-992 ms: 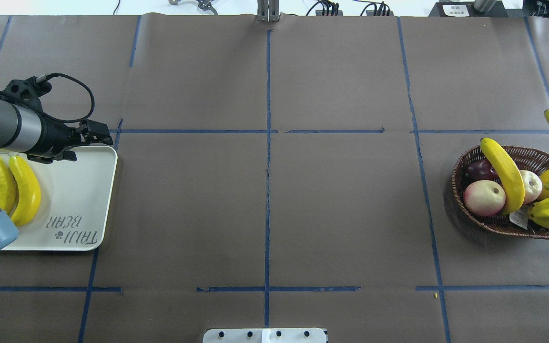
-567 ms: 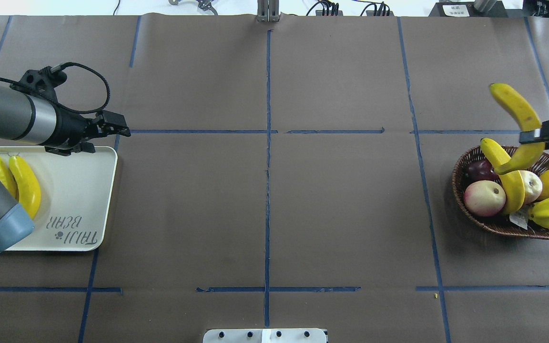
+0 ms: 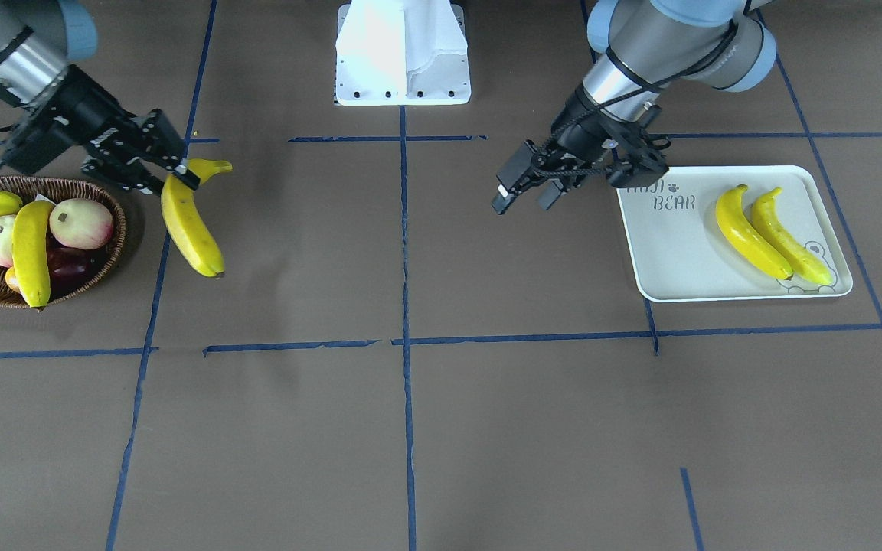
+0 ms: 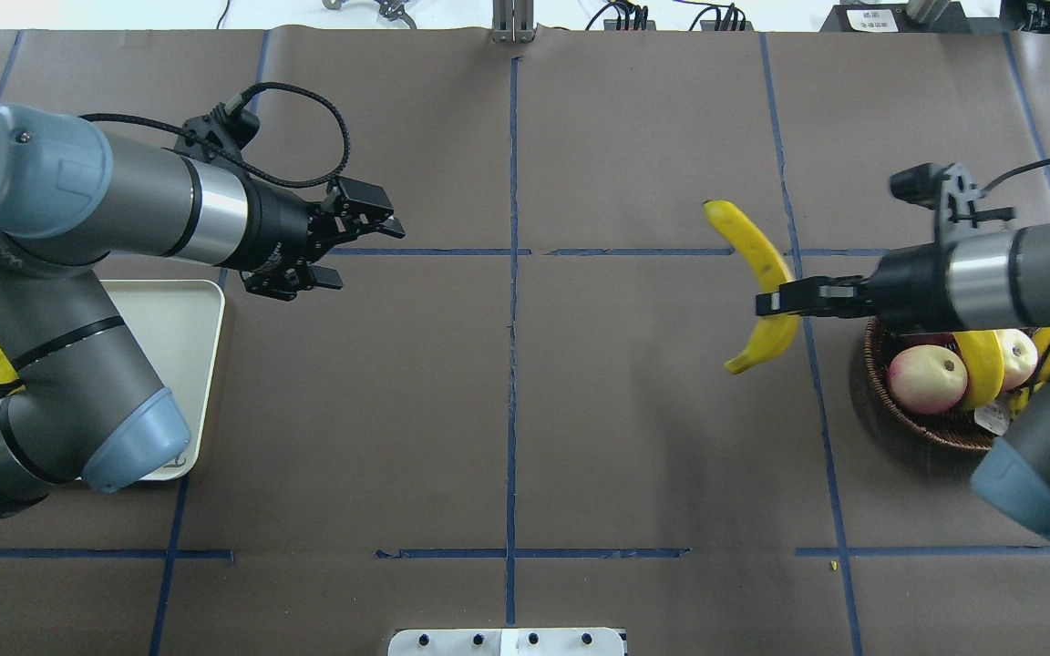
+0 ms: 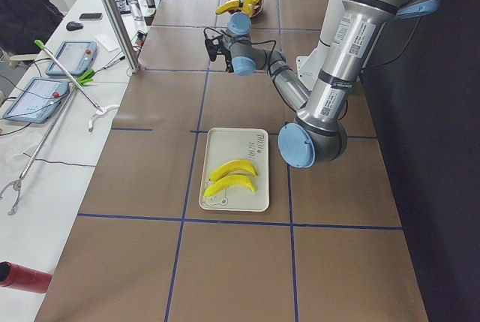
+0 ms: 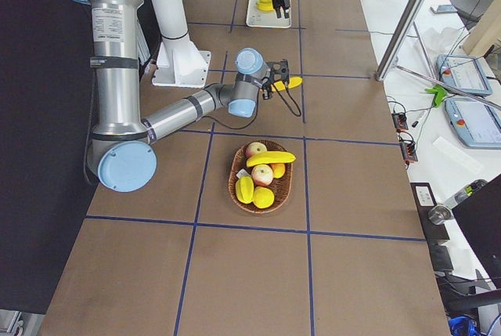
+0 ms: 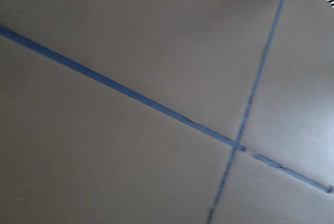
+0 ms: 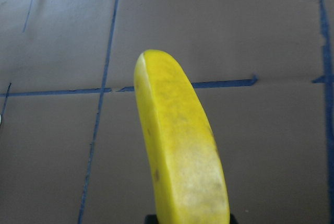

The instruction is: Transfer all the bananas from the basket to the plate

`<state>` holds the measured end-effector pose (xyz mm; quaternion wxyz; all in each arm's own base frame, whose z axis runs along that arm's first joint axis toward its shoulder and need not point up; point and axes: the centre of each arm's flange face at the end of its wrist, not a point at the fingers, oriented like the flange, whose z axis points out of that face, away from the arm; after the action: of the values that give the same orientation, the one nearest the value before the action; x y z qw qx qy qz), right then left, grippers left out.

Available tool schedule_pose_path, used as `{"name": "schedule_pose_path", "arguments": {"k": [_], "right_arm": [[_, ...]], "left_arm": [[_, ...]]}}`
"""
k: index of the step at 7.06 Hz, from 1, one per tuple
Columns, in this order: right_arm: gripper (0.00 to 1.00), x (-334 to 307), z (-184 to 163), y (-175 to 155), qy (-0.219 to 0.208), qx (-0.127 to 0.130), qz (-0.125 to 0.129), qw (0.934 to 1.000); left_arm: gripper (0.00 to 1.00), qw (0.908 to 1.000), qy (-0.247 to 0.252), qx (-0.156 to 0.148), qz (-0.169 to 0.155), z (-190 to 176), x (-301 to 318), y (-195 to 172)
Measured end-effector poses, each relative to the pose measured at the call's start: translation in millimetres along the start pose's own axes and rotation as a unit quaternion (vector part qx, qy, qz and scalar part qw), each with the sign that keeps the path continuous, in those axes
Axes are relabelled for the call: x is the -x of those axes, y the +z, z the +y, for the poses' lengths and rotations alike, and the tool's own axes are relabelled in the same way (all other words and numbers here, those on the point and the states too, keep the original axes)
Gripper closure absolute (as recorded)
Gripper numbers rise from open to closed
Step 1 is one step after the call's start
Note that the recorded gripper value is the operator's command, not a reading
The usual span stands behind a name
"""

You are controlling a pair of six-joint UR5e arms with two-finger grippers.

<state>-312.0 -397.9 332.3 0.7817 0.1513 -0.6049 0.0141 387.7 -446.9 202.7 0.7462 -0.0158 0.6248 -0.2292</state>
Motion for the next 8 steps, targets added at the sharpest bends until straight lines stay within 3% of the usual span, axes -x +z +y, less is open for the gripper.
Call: {"name": "schedule_pose_path", "arguments": {"k": [2, 3, 8], "right_arm": [[0.98, 119, 15, 69, -0.020, -0.016, 0.017, 0.9995], [0.98, 163, 20, 83, -0.024, -0.025, 0.028, 0.9990], [0.98, 219, 45, 79, -0.037, -0.043, 0.016, 0.9983]], "left_arm": [[0.01, 0.9977, -0.025, 0.033, 0.053, 31, -27, 0], [0.02, 0.9966, -0.033, 0.042, 0.063, 38, -36, 3], [0.03, 0.9961, -0.046, 0.047, 0.060, 41, -61, 38]]}}
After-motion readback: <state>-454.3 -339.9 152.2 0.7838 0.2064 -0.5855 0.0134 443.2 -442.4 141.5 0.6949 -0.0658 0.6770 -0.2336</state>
